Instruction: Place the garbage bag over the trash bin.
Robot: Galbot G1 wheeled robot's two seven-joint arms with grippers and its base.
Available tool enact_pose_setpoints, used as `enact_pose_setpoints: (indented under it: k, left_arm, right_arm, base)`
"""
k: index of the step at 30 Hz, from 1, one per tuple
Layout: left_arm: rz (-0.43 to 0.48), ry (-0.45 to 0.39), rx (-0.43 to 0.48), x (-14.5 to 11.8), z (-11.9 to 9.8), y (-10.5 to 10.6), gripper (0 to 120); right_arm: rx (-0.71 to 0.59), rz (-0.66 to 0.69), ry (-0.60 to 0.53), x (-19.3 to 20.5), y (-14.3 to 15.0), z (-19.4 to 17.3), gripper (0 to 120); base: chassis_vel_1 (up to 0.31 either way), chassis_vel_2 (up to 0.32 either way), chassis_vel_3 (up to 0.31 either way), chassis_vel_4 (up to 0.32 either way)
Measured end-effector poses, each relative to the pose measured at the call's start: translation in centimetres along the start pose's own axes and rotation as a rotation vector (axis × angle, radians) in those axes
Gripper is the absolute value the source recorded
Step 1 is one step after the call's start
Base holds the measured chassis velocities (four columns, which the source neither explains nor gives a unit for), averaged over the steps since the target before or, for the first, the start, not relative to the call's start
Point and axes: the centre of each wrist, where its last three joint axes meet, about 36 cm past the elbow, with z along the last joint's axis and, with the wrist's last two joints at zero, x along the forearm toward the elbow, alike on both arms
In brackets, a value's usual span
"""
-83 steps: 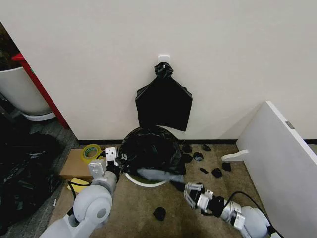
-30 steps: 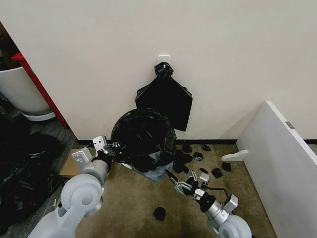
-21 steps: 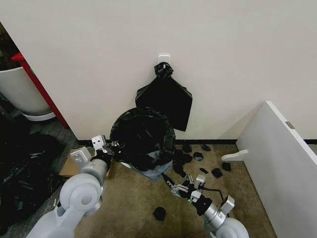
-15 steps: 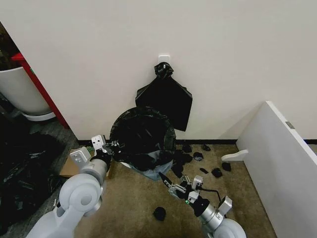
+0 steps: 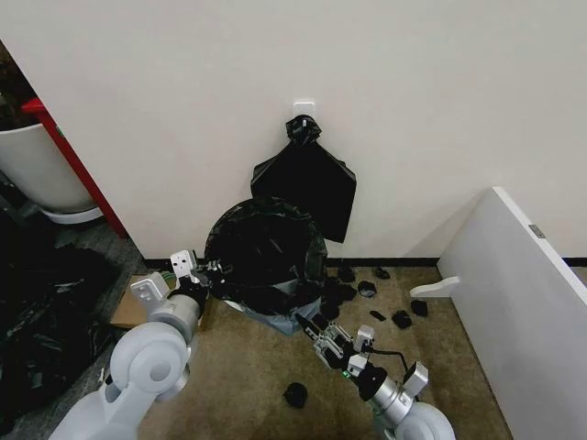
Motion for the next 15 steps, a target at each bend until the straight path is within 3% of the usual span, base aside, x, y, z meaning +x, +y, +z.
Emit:
enact_pose_setpoints:
  k: [4, 6, 10, 15]
  left_arm:
    - [0.004, -0.002, 0.003, 0.1, 0.0, -0.1, 1]
    - [0.006, -0.003, 0.004, 0.2, 0.0, -0.2, 1]
    - [0.022, -0.003, 0.008, 0.8, -0.1, -0.6, 1]
    - [0.043, 0.017, 0.010, 1.8, 0.0, -1.2, 1]
  right_arm:
    - [0.073, 0.008, 0.024, 0.3, -1.2, 0.5, 0]
    - [0.130, 0.011, 0.044, 0.6, -1.9, 0.6, 0]
    - [0.363, 0.018, 0.118, 1.8, -4.9, 0.8, 0]
    - [0.535, 0.087, 0.131, 2.2, -6.3, 1.4, 0]
  base:
    - [0.000, 0.000, 0.000, 0.000]
    - [0.000, 0.000, 0.000, 0.000]
    - [0.000, 0.000, 0.000, 0.000]
    - [0.000, 0.000, 0.000, 0.000]
